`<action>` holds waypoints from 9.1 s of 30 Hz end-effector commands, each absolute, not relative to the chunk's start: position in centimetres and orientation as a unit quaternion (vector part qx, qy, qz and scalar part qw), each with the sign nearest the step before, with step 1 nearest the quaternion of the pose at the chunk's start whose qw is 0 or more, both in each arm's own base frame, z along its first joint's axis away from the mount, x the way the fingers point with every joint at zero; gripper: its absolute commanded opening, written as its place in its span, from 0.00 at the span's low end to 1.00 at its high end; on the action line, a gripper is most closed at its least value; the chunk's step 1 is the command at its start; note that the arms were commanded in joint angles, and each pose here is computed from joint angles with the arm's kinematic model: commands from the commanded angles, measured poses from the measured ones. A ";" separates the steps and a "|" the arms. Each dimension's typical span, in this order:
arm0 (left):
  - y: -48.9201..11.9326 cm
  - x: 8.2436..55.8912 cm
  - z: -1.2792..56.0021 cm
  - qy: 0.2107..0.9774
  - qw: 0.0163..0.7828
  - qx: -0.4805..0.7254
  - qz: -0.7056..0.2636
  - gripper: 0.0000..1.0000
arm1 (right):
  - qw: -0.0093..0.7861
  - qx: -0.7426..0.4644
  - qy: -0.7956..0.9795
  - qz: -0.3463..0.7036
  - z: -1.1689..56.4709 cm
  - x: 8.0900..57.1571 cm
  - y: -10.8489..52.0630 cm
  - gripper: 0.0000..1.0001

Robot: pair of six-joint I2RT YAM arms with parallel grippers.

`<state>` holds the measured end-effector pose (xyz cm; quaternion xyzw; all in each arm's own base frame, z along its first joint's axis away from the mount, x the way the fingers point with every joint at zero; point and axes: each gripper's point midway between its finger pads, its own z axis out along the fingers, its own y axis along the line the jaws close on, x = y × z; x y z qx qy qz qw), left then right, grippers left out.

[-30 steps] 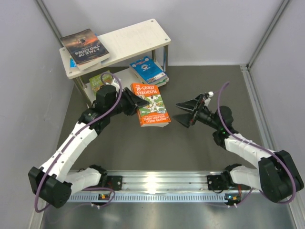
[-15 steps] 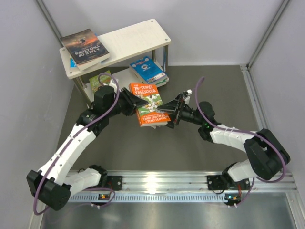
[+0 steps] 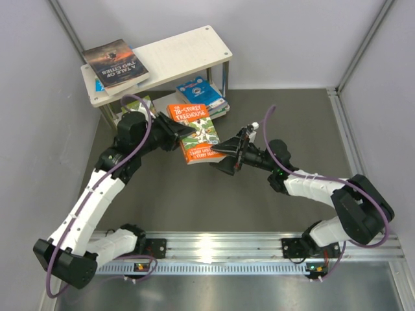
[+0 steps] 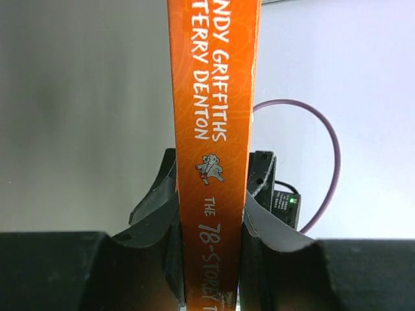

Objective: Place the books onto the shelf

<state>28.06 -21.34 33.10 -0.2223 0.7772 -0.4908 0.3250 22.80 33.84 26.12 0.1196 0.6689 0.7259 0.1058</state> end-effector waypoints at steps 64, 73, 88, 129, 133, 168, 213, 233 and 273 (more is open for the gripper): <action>-3.7 16.1 35.3 0.858 0.440 -0.234 -0.122 0.95 | 0.150 0.047 0.696 0.701 25.4 41.3 57.9 0.00; -3.3 15.9 34.6 0.864 0.440 -0.222 -0.105 0.95 | 0.180 0.101 0.690 0.694 22.4 45.1 58.6 0.09; -4.1 17.7 35.0 0.866 0.445 -0.203 -0.106 0.95 | 0.213 0.049 0.718 0.661 24.7 43.2 57.4 1.00; -4.1 15.8 34.2 0.855 0.432 -0.250 -0.140 0.90 | 0.273 -0.022 0.844 0.460 21.8 39.8 52.5 0.52; -4.1 15.8 34.4 0.857 0.433 -0.244 -0.136 0.91 | 0.280 -0.022 0.854 0.439 21.1 40.1 52.2 0.52; -4.3 16.9 33.4 0.881 0.420 -0.195 -0.102 0.92 | 0.280 0.027 0.838 0.468 18.4 41.8 56.5 0.33; -3.6 30.3 19.8 0.837 0.542 -0.048 0.064 0.99 | 0.515 -0.089 0.782 0.339 32.4 21.6 24.1 1.00; 3.4 35.5 9.4 0.770 0.612 -0.141 0.108 0.98 | 0.545 -0.063 0.754 0.360 32.5 18.5 19.6 1.00; 0.4 39.3 8.1 0.764 0.645 -0.026 -0.009 0.99 | 0.735 0.013 0.676 -0.043 15.4 33.5 1.1 1.00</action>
